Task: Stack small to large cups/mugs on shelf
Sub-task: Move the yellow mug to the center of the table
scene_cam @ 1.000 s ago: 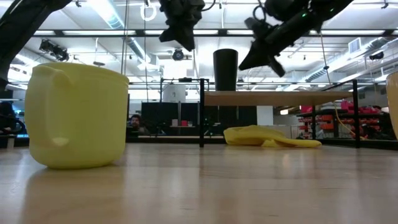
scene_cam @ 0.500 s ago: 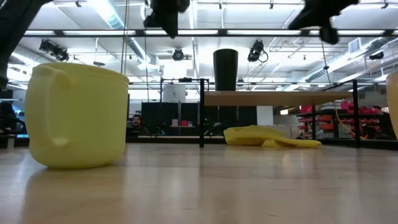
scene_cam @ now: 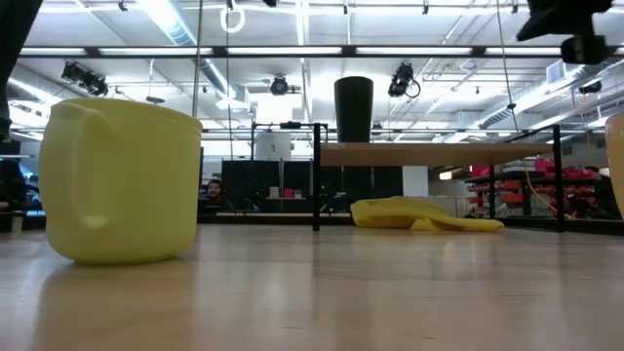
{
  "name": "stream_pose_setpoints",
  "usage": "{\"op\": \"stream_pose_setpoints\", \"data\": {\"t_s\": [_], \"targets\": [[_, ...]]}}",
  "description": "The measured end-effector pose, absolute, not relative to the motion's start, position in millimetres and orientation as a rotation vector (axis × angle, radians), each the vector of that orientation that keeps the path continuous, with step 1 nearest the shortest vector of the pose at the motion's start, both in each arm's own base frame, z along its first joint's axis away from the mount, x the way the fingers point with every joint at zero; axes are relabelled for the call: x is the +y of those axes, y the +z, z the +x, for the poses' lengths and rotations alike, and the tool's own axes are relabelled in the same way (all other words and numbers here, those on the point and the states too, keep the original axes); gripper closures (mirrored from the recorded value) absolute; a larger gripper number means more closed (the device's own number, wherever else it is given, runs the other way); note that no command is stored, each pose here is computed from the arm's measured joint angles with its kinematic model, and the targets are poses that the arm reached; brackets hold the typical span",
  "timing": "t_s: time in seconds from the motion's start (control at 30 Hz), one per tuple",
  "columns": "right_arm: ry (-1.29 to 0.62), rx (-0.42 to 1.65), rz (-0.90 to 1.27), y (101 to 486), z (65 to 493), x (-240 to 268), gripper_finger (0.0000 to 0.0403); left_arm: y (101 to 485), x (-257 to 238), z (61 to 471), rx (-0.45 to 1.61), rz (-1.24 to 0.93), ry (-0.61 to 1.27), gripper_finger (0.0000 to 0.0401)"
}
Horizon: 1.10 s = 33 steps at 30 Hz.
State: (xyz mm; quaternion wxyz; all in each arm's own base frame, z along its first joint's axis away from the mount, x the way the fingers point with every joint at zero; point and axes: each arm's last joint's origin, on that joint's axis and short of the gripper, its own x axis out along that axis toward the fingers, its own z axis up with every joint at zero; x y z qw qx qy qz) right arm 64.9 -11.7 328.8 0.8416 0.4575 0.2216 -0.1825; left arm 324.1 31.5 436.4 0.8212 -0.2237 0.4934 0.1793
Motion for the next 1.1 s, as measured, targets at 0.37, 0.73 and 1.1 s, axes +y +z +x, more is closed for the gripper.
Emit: {"op": "stream_pose_setpoints", "data": {"t_s": [0.37,0.73,1.1], "targets": [[-0.309,0.628,1.058,321.0,58.0,-0.4,0.0395,392.3,-32.5,333.0,1.193,-0.442,0.479,0.0350],[-0.337,0.620,1.029,320.7,59.5,-0.1,0.0394,329.1,-80.0,304.1,1.337,-0.449,0.718,0.0346],[-0.393,0.668,0.978,317.5,77.3,-1.6,0.0394,321.5,-79.2,218.5,1.254,-0.799,0.829,0.0360]]}}
